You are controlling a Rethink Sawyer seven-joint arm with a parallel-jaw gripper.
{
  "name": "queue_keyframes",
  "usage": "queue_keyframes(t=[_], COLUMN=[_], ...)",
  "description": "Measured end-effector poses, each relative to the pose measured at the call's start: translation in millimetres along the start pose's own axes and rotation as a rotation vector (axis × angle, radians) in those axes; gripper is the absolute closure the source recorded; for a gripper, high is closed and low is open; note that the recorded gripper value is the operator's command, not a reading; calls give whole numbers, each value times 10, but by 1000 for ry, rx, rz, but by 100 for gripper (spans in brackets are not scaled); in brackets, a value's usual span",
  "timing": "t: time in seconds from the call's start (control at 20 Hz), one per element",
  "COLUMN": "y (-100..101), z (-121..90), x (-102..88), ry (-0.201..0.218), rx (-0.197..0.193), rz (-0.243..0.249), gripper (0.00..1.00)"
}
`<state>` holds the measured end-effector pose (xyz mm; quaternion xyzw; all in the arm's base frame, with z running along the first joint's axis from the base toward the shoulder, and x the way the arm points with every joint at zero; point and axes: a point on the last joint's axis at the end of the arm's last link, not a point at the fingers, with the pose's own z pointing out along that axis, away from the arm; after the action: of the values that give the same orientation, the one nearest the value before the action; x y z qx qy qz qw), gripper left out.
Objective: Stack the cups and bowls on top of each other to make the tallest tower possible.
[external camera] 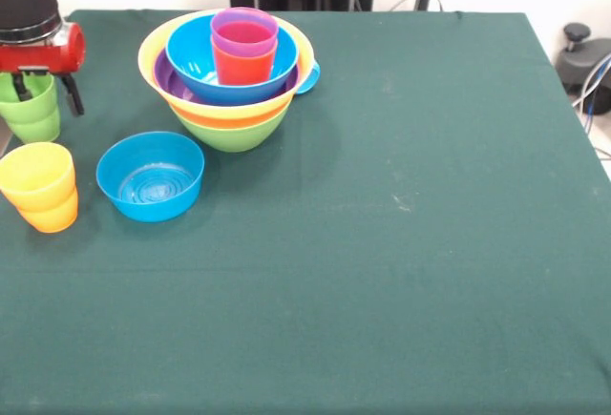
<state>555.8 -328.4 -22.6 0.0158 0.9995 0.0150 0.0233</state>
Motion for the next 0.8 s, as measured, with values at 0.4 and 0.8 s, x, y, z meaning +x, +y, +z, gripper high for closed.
queue_keyframes(t=[0.4,0.8], y=[3,7], z=[-19,-41], x=[-19,-24], ry=[-5,-9], rx=[-1,-2], rz=[-1,-2], gripper=[0,0])
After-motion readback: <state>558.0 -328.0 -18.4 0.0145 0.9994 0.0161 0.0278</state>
